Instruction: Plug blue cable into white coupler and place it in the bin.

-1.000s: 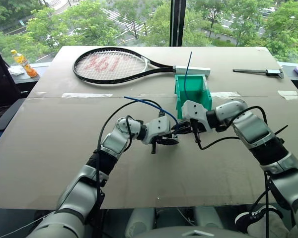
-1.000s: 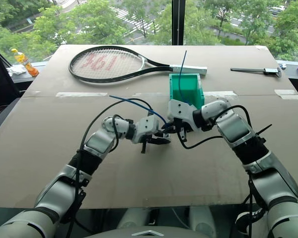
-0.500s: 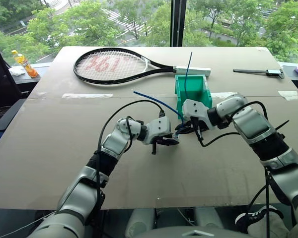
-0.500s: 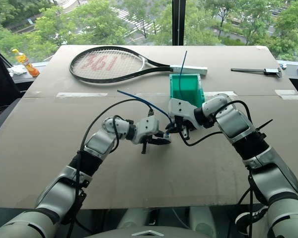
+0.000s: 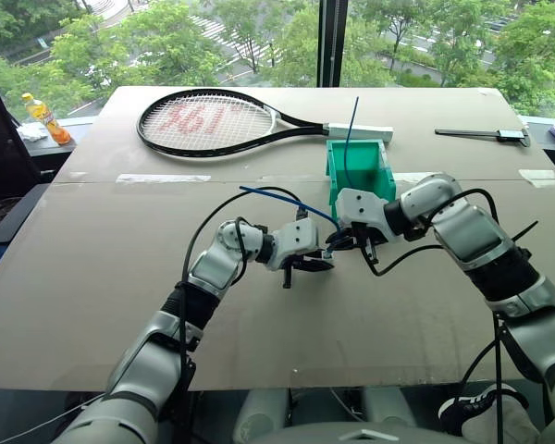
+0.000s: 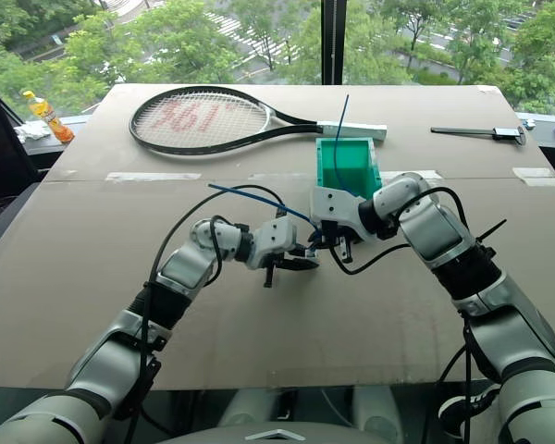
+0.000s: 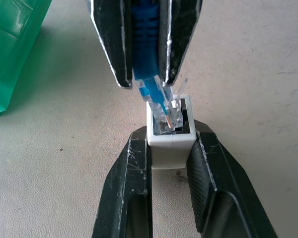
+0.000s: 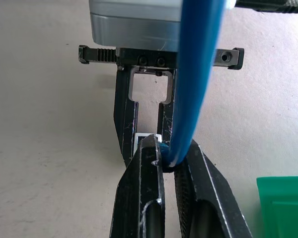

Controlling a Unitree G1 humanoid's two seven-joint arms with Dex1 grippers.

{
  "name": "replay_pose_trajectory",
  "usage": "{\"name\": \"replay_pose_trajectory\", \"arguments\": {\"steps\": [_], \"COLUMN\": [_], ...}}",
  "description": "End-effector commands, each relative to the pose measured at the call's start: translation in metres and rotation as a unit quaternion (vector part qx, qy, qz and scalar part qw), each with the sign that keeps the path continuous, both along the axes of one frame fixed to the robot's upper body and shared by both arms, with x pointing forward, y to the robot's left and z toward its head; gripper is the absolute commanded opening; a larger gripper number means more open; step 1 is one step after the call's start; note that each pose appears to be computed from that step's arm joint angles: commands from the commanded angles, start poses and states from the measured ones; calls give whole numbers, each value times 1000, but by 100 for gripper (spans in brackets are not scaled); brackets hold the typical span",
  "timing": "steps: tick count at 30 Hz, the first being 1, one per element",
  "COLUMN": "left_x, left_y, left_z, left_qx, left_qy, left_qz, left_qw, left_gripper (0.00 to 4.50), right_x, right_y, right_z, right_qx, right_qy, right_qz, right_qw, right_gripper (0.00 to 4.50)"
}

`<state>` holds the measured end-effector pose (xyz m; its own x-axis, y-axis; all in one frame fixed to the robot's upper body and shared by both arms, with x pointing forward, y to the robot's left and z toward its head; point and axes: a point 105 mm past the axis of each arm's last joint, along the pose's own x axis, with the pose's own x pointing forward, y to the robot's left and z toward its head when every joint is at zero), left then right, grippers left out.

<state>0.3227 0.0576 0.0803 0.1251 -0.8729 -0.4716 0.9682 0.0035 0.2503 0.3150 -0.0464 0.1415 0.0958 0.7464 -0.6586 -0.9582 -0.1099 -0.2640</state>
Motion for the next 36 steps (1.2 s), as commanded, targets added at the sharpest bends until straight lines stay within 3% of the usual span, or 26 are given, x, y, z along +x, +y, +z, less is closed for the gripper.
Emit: {"name": "replay_pose_trajectory", "arguments": {"steps": [1,28,36], "left_x": [-3,-3,-3], "left_y": [-3,-5,-6], "left_z": [-7,-7,-5], "left_qx": [6,0,-6], "left_qy": [6,10,8], "left_qz": [0,2,3], "left_qw": [1000,1000,1000], "left_gripper": [37,37,37], "right_x": [-15,-13,5], "right_y": [8,10,-3], "right_z": [-16,-6,-48], "right_qx": [-30,-23,-8], "right_qy": [22,33,88], "right_qz": [27,16,-53], "right_qw": [999,999,995], "right_gripper": [0,0,0]}}
